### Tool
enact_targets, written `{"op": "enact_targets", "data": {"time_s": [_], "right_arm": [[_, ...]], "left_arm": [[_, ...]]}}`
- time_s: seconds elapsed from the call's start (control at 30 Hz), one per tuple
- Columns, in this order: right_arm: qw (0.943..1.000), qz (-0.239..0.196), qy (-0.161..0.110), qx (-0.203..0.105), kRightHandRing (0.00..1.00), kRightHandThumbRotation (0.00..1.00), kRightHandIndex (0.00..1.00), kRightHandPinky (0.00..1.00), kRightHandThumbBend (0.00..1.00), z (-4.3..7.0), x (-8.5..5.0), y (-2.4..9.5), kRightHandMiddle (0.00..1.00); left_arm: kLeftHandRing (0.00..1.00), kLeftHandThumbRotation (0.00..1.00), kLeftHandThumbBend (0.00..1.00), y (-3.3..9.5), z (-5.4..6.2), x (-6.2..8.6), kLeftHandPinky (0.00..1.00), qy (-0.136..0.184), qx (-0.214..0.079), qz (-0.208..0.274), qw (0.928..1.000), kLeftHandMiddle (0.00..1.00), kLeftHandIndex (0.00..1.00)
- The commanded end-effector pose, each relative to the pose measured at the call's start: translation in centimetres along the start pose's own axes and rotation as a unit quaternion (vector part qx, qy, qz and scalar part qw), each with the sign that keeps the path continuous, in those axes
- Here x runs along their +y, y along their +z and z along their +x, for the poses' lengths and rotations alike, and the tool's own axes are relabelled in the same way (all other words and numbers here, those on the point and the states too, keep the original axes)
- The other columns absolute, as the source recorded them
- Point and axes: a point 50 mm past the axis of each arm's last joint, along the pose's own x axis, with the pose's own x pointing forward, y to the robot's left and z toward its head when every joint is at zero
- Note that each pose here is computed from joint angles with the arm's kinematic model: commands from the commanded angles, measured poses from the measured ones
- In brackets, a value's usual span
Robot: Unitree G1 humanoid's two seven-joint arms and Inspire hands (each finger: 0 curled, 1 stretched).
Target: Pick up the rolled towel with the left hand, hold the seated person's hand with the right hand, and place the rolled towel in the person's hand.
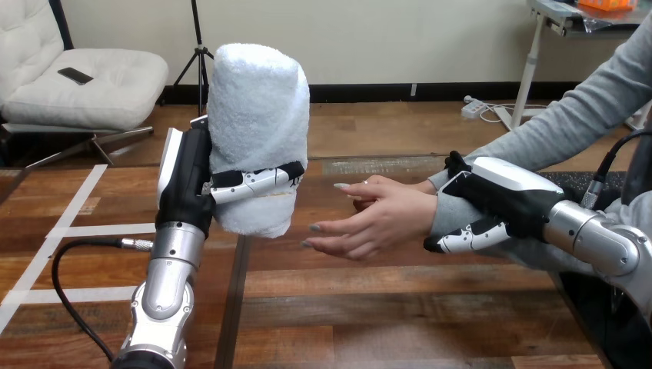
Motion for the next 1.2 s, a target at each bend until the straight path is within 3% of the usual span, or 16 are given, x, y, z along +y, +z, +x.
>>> {"op": "enact_targets", "data": {"time_s": [0.0, 1.17], "right_arm": [[0.9991, -0.002, -0.030, -0.031, 0.41, 0.42, 0.46, 0.38, 0.68, 0.61, -1.60, 1.41, 0.45], [0.9991, -0.001, -0.030, -0.031, 0.38, 0.38, 0.44, 0.35, 0.66, 0.74, -1.62, 1.48, 0.43]], "left_arm": [[0.35, 0.00, 0.59, 2.70, 2.20, 0.35, 0.31, 0.002, -0.066, 0.007, 0.9978, 0.40, 0.41], [0.34, 0.00, 0.58, 2.85, 2.24, -0.06, 0.30, -0.037, -0.071, 0.033, 0.9962, 0.39, 0.41]]}}
